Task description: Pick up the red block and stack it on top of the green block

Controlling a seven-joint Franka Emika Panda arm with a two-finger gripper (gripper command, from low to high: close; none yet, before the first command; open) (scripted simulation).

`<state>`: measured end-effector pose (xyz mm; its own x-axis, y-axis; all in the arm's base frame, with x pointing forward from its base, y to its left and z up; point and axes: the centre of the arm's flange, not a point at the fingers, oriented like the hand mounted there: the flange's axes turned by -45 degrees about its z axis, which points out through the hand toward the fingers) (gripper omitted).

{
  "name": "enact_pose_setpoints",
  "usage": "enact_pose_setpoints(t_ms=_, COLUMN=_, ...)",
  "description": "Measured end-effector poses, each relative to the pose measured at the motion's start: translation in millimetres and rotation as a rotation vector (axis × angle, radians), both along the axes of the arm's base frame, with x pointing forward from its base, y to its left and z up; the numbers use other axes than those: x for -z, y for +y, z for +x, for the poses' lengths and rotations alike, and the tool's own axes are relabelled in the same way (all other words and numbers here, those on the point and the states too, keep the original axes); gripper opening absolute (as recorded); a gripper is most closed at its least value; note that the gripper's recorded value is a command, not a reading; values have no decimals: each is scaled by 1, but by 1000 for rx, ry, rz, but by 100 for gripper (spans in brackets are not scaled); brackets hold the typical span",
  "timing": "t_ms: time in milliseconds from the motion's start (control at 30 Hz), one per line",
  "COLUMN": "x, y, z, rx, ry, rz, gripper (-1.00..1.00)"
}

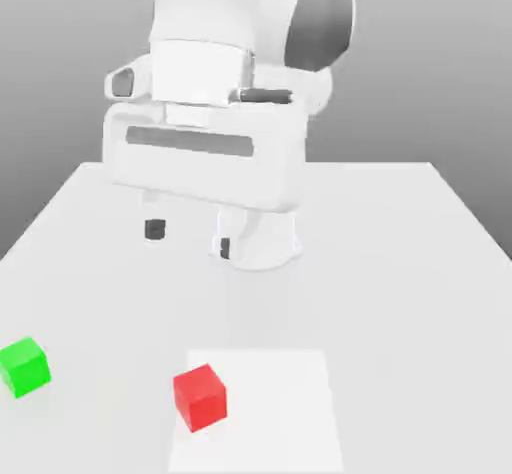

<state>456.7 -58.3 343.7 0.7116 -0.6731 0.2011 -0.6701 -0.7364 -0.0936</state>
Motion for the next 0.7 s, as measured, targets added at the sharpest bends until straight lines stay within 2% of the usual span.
enact_pose_setpoints(t_ms=200, x=118, y=-13, z=-35, rx=246, ry=174, rz=87, gripper=0)
enact_pose_setpoints(t_ms=400, x=190, y=-12, z=-41, rx=279, ry=201, rz=99, gripper=0)
enact_pose_setpoints(t_ms=433, x=197, y=-12, z=-41, rx=279, ry=202, rz=98, gripper=-100)
enact_pose_setpoints(t_ms=700, x=189, y=-12, z=-41, rx=280, ry=199, rz=98, gripper=-100)
